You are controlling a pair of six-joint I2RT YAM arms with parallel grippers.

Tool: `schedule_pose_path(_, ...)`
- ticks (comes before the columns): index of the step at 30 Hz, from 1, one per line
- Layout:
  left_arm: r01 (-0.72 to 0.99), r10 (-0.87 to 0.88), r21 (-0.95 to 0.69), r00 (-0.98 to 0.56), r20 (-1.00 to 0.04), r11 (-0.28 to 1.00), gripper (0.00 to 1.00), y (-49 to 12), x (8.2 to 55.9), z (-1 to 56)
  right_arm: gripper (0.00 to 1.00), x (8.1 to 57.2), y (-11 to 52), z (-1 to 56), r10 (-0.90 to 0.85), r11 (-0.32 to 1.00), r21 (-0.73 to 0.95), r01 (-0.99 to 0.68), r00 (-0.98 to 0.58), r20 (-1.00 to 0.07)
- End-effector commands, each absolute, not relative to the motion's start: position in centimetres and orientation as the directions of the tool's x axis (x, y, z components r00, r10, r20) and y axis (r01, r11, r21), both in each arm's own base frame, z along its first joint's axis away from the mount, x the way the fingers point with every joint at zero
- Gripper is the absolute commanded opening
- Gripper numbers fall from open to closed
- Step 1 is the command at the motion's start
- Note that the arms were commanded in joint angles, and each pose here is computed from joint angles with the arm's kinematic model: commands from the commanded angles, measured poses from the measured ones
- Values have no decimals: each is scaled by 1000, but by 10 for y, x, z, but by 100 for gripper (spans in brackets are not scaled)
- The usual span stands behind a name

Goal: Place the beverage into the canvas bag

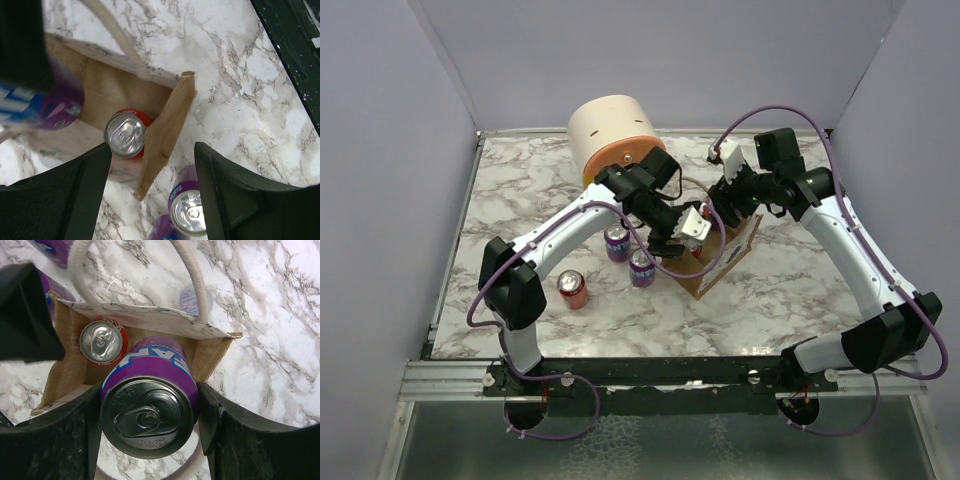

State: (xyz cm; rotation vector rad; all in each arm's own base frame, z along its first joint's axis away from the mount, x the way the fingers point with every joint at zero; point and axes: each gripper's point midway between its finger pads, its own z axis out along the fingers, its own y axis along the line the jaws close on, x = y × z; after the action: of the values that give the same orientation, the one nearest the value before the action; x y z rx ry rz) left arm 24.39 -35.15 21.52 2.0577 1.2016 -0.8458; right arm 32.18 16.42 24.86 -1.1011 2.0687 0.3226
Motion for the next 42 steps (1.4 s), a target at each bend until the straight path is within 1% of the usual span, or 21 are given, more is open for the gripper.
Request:
schedule_pose_path(1,858,506,184,442,-741,-480,70,-368,230,204,28,346,162,260,-546,655,-142,-742,-335,-768)
schedule_pose_path(7,857,514,144,422,-747,-494,70,-392,216,185,28,350,155,249,-537,673,-122,-729,-370,-758)
schedule_pose_path(12,899,549,110,352,-758,-424,71,-410,215,177,28,346,156,242,-537,666,-104,-739,-378,-754)
schedule_pose_path(16,956,583,55,222,-782,-290,71,-424,222,180,28,342,155,241,-531,664,-91,-742,-382,-757)
schedule_pose_path(18,967,589,18,170,-790,-255,71,-426,218,180,28,341,152,240,-530,668,-92,-738,-385,-756)
schedule_pose_path(22,986,623,-62,50,-780,-156,70,-429,212,172,28,338,147,242,-524,678,-96,-729,-387,-759)
schedule_pose_path(26,992,633,-122,-83,-770,-19,68,-430,214,164,28,338,139,241,-508,698,-91,-710,-402,-762)
schedule_pose_path(30,988,634,-141,-146,-759,58,60,-431,216,156,28,341,135,243,-500,708,-92,-701,-404,-766)
schedule_pose_path(34,986,632,-157,-160,-759,61,48,-435,211,154,28,342,132,243,-497,713,-92,-695,-409,-765)
schedule_pose_path(37,987,634,-163,-133,-762,11,36,-434,203,155,28,340,131,243,-502,711,-98,-696,-404,-765)
schedule_pose_path(40,980,648,-174,-72,-758,-96,29,-428,187,153,28,336,132,243,-503,700,-93,-708,-396,-768)
schedule_pose_path(42,975,659,-174,-39,-751,-140,24,-422,181,151,28,333,133,242,-507,690,-90,-718,-391,-768)
